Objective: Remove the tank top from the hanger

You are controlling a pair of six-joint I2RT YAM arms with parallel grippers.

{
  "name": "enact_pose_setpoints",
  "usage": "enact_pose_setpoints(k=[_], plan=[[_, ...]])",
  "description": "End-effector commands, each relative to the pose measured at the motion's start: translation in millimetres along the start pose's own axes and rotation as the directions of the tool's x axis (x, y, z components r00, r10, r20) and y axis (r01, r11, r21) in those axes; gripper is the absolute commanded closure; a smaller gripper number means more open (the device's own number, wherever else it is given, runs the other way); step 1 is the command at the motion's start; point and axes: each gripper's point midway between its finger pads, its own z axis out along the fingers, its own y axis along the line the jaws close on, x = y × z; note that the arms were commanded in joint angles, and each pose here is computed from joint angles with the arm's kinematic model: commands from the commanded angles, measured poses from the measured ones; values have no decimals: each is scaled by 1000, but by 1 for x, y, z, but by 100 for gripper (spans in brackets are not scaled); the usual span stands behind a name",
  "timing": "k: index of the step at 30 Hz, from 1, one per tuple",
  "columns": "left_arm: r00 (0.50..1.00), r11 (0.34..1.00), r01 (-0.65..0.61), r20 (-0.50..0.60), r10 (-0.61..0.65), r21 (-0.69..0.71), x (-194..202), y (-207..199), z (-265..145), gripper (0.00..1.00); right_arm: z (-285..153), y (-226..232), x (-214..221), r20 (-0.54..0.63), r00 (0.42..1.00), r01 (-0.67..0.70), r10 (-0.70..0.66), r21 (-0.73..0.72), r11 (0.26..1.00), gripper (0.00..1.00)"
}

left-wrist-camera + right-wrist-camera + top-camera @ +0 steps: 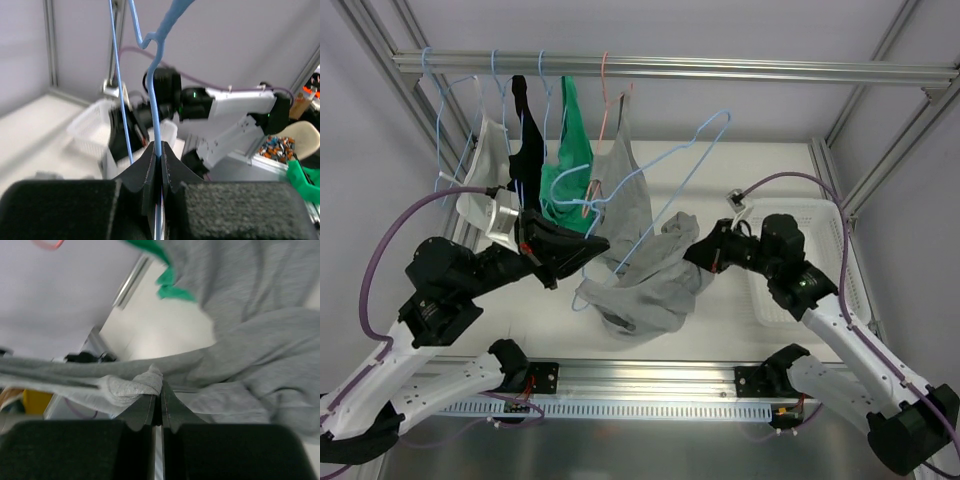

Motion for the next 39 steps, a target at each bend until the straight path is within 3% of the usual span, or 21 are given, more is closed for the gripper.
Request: enact_pose_setpoints(k=[1,4,7,8,14,18,19,24,27,28,30,31,39], plan=[[968,992,-85,244,61,88,-54,-13,24,100,0,65,10,-27,996,70,-81,-279,958,100],[939,987,-151,321,123,63,-71,-3,45,100,1,71,49,-116,983,101,-142,-304,947,100],[901,977,-211,388,193,4,-94,6,58,100,5,41,75,-160,977,113,-138,-154,982,100],[883,976,-215,419,211,-37,-110,9,57,100,5,15,87,-179,977,108,-114,-42,993,100],[841,949,-193,456,290,-248,-140,41,56,100,-6,-46,97,-161,983,131,-93,242,961,100],[894,948,-152,369,252,-280,-124,52,58,100,-1,-49,90,-159,982,145,-105,270,952,99],[926,946,-135,303,227,-295,-107,59,60,100,2,-44,93,-184,977,152,-109,240,959,98],[983,923,-44,150,109,-383,-57,85,53,100,29,-38,103,-251,963,147,-97,187,971,91],[998,887,-19,46,45,-461,-23,102,44,100,37,-37,107,-272,957,151,-99,177,973,72],[999,880,-18,24,33,-475,-17,105,43,100,38,-39,106,-268,958,153,-99,186,971,56],[1000,869,-15,-23,4,-494,-3,109,39,100,37,-42,106,-261,960,157,-102,199,967,38],[1000,867,-15,-30,-1,-498,-2,110,39,100,36,-45,105,-252,962,159,-103,216,963,21],[987,839,33,-116,-114,-543,18,118,51,100,26,-49,102,-230,967,164,-106,248,955,1]])
